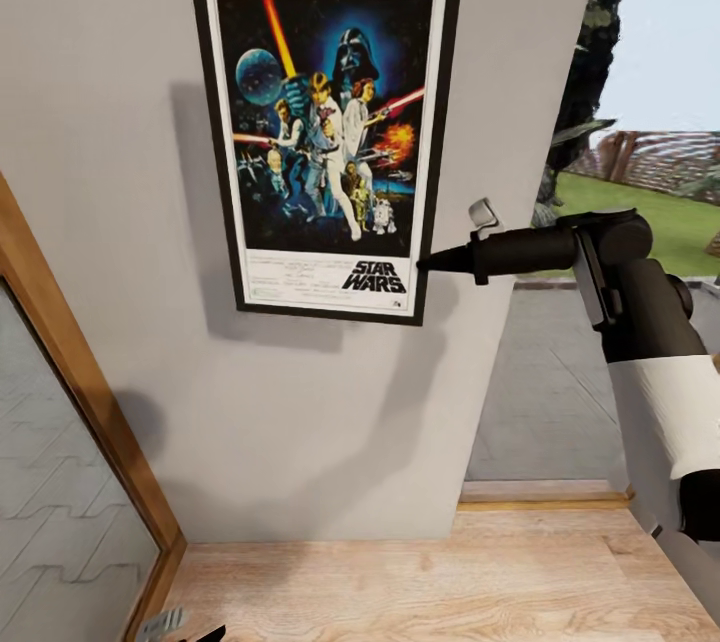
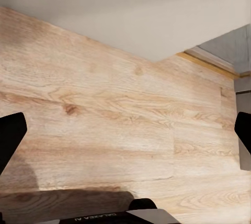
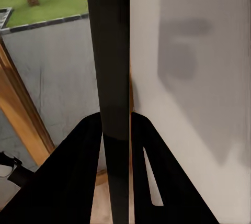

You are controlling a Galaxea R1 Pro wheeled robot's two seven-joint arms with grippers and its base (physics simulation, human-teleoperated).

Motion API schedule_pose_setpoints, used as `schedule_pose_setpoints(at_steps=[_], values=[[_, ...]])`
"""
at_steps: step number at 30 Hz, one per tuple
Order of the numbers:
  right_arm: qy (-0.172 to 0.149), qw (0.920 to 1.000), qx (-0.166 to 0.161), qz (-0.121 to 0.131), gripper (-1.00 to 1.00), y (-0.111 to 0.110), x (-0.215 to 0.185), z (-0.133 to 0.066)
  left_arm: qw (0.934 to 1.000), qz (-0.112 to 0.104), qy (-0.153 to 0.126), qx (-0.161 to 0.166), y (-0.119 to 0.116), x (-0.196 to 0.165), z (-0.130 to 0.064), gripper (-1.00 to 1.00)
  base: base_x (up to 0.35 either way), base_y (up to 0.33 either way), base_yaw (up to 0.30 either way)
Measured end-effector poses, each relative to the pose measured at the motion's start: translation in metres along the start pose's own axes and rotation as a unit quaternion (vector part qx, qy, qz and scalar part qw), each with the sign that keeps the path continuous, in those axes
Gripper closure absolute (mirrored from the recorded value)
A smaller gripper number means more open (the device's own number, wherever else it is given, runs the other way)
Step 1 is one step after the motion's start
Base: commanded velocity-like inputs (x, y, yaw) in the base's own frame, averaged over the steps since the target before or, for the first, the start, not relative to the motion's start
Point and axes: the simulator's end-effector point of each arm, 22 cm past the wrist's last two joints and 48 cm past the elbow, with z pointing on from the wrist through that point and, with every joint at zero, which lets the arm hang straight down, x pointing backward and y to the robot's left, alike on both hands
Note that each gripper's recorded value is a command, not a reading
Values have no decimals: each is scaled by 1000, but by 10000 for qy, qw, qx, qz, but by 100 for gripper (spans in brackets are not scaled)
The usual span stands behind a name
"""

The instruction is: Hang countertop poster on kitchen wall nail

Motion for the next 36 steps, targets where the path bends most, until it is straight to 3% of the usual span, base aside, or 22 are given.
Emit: schedule_pose_setpoints(at_steps=[3, 10, 36], values=[[-31, 9999, 132, 15, 100, -6, -2, 2, 10000, 0, 0, 0, 0, 0, 0, -100, 0, 0, 0], [-101, 9999, 91, 19, 100, -1, -7, 15, 10000, 0, 0, 4, 0, 0, 0, -100, 0, 0, 0], [-125, 9999, 71, 4, 100, 1, -10, 17, 10000, 1, 0, 1, 0, 0, 0, -100, 0, 25, 0]])
